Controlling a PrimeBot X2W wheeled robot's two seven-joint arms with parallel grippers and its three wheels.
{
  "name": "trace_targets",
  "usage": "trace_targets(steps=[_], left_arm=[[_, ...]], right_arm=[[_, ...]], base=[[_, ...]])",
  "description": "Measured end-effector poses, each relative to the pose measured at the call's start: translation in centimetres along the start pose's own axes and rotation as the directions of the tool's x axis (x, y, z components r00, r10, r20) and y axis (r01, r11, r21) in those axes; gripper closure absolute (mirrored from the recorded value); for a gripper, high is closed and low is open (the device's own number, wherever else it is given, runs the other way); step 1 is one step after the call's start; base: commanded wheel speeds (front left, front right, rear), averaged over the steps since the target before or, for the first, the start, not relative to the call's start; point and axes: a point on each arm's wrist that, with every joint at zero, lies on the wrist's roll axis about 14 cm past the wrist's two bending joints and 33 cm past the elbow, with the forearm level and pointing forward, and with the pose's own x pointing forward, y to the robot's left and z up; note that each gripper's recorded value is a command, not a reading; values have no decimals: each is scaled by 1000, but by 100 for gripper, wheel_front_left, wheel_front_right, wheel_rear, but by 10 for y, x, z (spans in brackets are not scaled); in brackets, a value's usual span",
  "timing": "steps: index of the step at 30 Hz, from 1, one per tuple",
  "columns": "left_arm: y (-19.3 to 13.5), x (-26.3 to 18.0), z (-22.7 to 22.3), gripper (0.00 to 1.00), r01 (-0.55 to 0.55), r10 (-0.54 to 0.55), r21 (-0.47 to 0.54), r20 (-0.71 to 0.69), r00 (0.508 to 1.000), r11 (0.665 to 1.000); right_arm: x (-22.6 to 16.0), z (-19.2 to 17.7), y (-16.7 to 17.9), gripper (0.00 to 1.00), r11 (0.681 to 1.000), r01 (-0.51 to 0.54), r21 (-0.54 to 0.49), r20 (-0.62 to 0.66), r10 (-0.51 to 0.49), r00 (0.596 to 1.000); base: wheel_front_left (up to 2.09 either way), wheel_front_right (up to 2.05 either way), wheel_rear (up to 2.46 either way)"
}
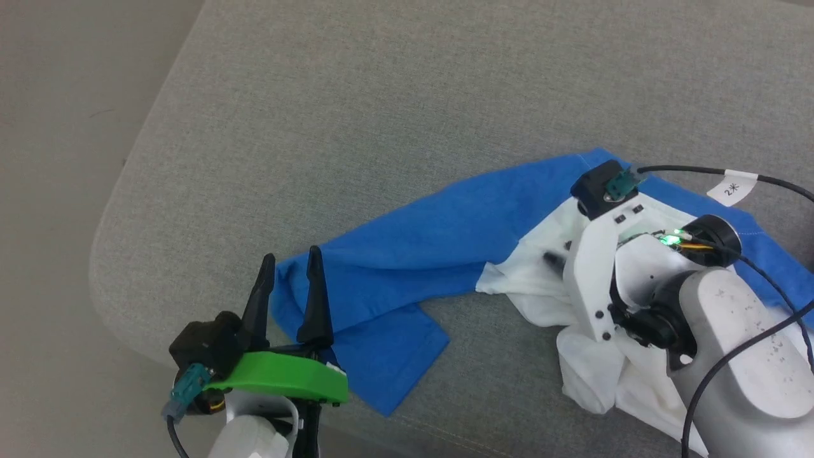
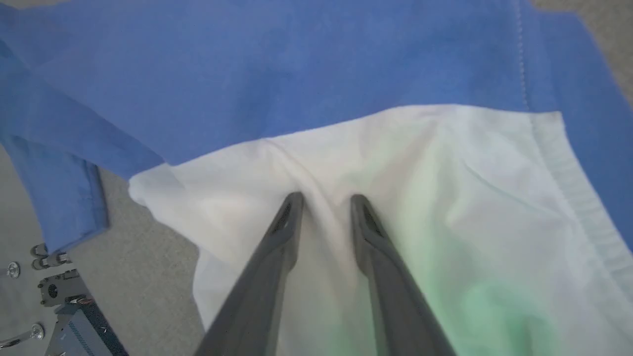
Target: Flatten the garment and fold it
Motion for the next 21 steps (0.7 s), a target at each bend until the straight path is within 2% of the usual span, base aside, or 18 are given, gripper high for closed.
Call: trace_targets(steps=[4,8,12,16,17,18,19,21], left_arm=[[0,-2,5,0,0,0,-5,15,1000,1000],[-2,-1,9,0,10,-10,-12,27,1000,1000],[-5,0,8,0,18,-17,-16,24,1000,1000],[-3,2,5,0,13,-12,-13,15,1000,1000],[-3,2,4,0,12,-12,-12,14,1000,1000],[-3,2,3,0,11,-11,-10,11,1000,1000],[-2,2,2,0,10,-10,-10,8,1000,1000],[-4,2,1,0,14,-14,-9,4,1000,1000]], right_arm=[[-4,10,9,100,1000,-6,-25,52,8,999],[-12,45,29,100,997,-35,-75,163,47,985],[-12,75,69,100,984,-113,-136,226,142,964],[4,67,108,100,962,-206,-179,186,238,953],[8,62,112,87,960,-215,-181,169,246,954],[13,55,114,54,958,-221,-184,149,250,957],[16,50,115,0,957,-224,-184,134,250,959],[23,42,113,0,960,-225,-168,117,246,962]], base=[[0,0,0],[0,0,0],[0,0,0],[0,0,0],[0,0,0],[0,0,0],[0,0,0],[0,0,0]])
